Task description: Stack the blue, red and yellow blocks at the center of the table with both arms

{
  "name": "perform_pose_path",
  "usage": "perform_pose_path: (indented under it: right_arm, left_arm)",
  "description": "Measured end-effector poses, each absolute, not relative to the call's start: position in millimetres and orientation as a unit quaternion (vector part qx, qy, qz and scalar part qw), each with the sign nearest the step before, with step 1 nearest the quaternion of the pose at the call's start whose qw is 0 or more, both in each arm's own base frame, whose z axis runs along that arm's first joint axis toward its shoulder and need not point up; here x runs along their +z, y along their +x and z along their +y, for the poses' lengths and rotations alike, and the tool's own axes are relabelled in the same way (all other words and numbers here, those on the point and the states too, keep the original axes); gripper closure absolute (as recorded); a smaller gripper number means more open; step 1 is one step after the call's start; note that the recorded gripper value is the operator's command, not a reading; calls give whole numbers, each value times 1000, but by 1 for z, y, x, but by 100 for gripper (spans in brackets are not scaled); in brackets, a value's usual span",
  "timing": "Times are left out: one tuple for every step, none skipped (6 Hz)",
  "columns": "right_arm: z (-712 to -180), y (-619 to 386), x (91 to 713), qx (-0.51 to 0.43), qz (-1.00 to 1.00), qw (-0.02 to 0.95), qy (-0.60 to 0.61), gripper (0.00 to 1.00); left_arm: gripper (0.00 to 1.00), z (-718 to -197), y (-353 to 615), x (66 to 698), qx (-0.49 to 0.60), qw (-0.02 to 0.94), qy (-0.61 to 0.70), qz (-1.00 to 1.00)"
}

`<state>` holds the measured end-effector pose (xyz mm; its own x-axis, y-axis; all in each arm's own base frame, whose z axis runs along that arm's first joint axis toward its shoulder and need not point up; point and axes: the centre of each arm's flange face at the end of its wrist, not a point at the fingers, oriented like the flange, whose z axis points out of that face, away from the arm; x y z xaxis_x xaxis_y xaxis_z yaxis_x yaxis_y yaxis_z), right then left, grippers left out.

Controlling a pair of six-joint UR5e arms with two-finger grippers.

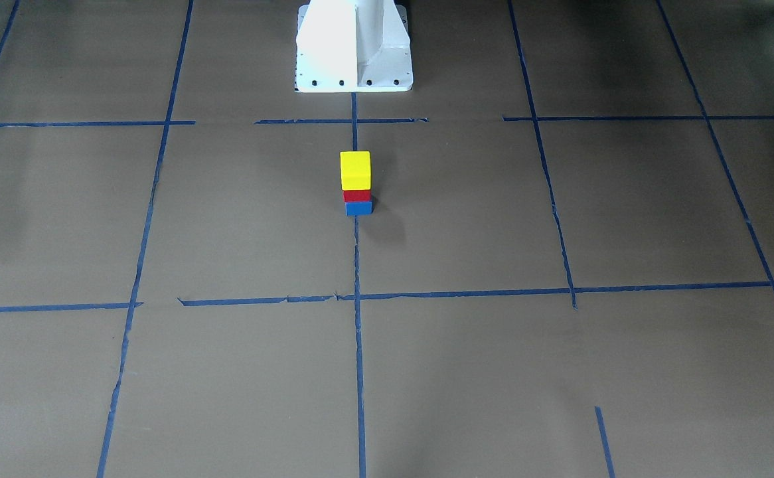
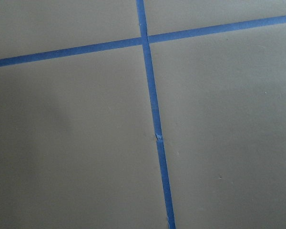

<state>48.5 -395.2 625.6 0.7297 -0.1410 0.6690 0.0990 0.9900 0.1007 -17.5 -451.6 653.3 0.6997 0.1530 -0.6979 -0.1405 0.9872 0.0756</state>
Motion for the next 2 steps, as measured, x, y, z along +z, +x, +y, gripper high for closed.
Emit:
perform_pose_path:
  right_arm:
    - [-394,48,627,-62,-364,929,26,0]
    - [-392,48,628,-62,-365,929,25,0]
  left_arm:
    - [0,-452,-17,652,81,922,10,379]
    - [0,-452,-17,653,80,922,9,379]
